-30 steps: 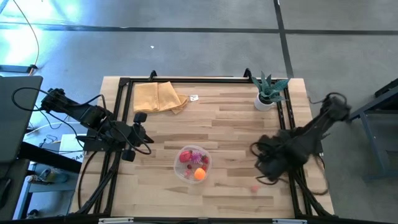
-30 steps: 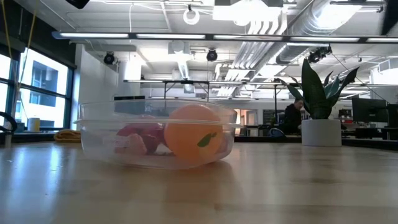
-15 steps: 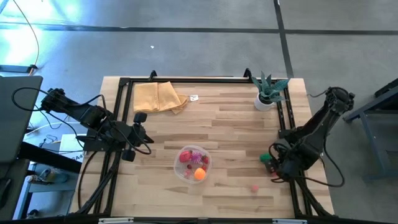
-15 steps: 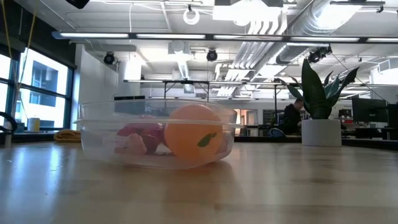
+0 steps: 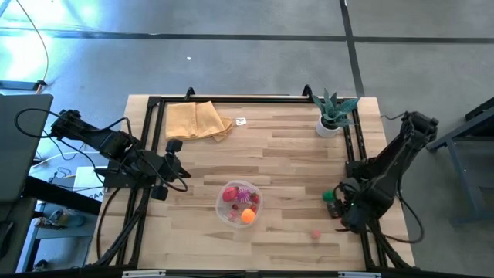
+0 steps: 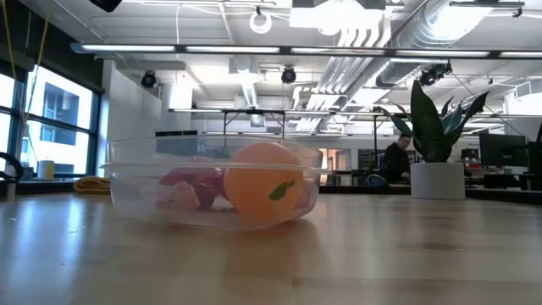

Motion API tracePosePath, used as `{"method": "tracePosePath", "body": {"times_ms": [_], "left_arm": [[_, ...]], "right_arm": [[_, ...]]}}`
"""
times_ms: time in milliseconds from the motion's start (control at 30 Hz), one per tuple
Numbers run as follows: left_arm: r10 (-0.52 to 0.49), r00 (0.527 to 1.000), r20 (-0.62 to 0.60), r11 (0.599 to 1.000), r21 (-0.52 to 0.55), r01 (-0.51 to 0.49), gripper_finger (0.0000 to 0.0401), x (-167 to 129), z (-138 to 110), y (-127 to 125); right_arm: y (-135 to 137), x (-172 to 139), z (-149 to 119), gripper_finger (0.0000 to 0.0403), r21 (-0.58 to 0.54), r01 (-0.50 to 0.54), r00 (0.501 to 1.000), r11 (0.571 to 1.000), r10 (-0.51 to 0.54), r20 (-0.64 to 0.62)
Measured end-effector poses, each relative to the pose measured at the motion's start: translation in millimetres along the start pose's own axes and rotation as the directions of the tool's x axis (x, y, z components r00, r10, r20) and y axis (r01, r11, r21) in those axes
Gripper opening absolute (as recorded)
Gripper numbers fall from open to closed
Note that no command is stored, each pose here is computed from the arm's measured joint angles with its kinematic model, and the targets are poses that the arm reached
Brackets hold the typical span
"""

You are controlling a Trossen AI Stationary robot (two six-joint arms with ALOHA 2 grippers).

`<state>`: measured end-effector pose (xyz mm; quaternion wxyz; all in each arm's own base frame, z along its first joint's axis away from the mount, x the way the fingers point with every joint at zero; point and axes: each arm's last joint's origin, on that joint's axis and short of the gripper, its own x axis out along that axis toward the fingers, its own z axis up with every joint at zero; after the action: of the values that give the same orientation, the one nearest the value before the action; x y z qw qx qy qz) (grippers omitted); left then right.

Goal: Pick and placing Produce into tupperware
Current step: Put the tomato into the bin

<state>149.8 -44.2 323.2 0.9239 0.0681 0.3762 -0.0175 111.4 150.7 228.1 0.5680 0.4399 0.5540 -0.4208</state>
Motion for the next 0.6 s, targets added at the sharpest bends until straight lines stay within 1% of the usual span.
{"method": "tracePosePath", "body": {"times_ms": [167,300,433,600], "left_arm": [[0.000,1.000,0.000,1.000,0.000,0.000,0.0001,0,0,0],[0.000,1.000,0.000,1.000,0.000,0.000,0.0001,0,0,0],[0.000,1.000,0.000,1.000,0.000,0.000,0.0001,0,0,0],[0.000,1.000,0.000,1.000,0.000,0.000,0.0001,0,0,0]], "right_arm": [[3,8,-5,0.0225,-0.021,0.069,0.997,0.997,-0.070,-0.014],[5,12,-6,0.0225,-0.027,0.087,0.996,0.996,-0.087,0.000],[7,15,-7,0.0225,-0.025,0.087,0.996,0.996,-0.087,0.019],[10,16,-8,0.0225,-0.029,0.052,0.997,0.998,-0.051,0.052]]}}
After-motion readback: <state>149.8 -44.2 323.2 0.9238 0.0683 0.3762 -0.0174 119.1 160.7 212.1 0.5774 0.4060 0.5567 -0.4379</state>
